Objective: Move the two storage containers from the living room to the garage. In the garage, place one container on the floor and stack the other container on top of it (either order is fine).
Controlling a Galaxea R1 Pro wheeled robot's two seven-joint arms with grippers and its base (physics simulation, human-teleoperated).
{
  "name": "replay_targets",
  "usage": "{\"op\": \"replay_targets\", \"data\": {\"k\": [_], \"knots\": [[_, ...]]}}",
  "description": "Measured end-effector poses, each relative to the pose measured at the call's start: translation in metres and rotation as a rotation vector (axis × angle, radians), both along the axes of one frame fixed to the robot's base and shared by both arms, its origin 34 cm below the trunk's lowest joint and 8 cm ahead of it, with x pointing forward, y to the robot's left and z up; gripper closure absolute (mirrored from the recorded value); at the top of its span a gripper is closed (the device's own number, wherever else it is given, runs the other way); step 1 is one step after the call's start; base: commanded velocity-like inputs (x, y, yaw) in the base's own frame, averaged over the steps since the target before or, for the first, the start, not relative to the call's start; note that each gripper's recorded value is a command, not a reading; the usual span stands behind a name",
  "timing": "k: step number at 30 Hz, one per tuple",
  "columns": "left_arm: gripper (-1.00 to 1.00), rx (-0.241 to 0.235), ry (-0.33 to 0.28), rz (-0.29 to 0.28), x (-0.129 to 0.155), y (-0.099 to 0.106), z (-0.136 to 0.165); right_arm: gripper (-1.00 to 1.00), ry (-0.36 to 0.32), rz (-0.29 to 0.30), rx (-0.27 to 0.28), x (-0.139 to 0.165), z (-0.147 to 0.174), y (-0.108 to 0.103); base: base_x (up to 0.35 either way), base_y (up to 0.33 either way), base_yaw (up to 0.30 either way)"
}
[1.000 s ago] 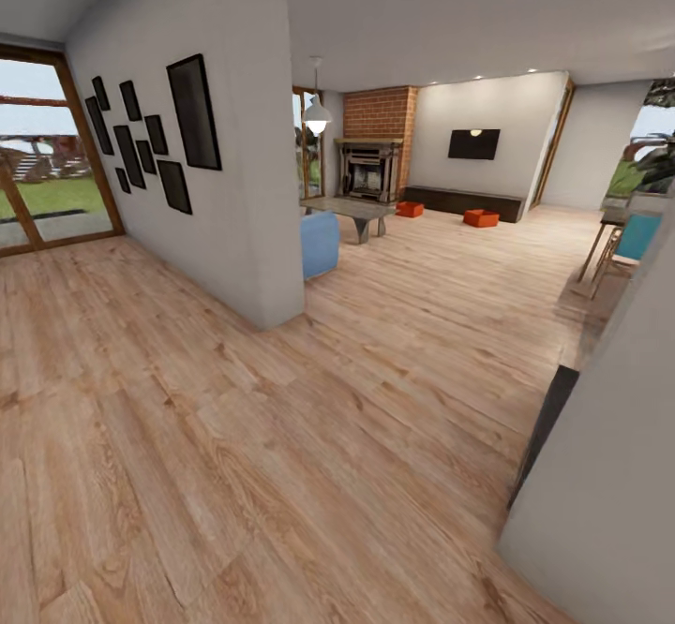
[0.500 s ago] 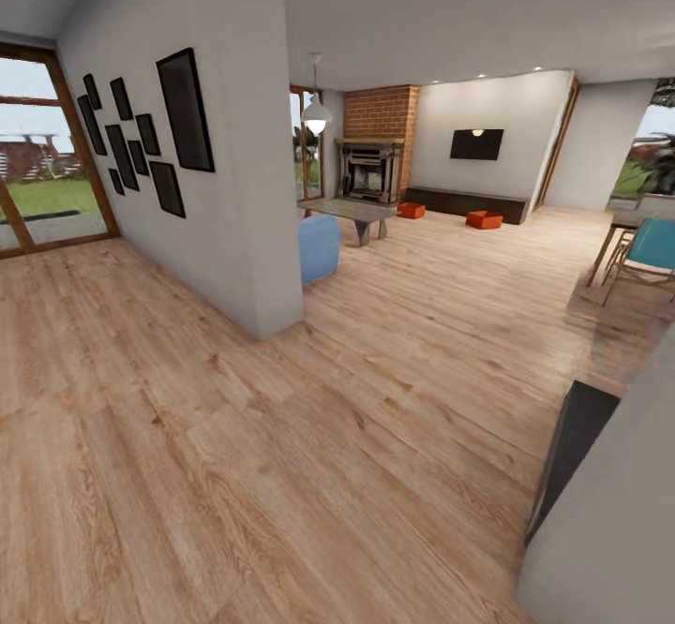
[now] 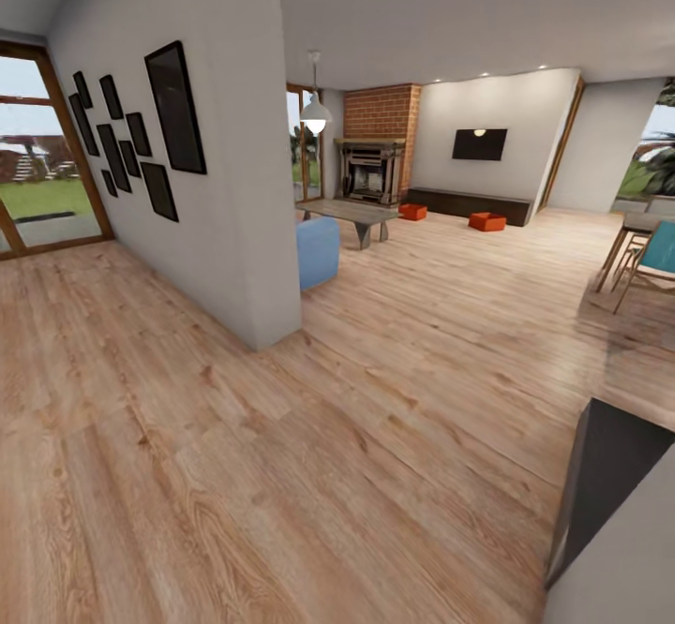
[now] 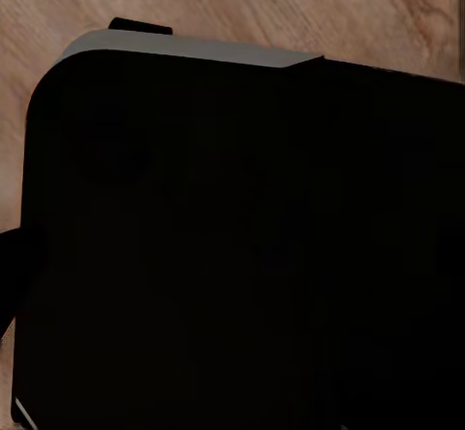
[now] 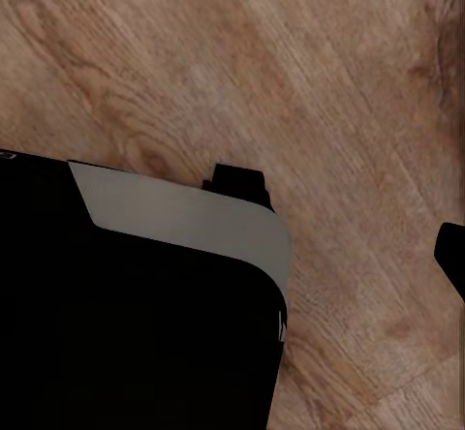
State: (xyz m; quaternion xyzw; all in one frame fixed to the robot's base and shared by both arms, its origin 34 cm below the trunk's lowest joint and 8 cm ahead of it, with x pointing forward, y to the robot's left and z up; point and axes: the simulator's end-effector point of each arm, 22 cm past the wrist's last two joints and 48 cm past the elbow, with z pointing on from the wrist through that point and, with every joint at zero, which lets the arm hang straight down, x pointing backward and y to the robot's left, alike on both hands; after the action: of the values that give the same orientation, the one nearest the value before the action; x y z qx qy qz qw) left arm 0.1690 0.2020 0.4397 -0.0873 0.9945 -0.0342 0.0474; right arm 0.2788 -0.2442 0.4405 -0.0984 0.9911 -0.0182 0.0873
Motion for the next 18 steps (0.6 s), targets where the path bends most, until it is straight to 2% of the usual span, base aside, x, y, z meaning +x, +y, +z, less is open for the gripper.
{"op": "replay_targets", "data": {"k": [18], "knots": [[-1.00, -0.001, 0.000, -0.001, 0.0002, -0.0005, 0.0000, -1.00, -0.001, -0.008, 0.001, 0.0001, 0.0000, -0.0001, 0.337, 0.000, 0.000]]}}
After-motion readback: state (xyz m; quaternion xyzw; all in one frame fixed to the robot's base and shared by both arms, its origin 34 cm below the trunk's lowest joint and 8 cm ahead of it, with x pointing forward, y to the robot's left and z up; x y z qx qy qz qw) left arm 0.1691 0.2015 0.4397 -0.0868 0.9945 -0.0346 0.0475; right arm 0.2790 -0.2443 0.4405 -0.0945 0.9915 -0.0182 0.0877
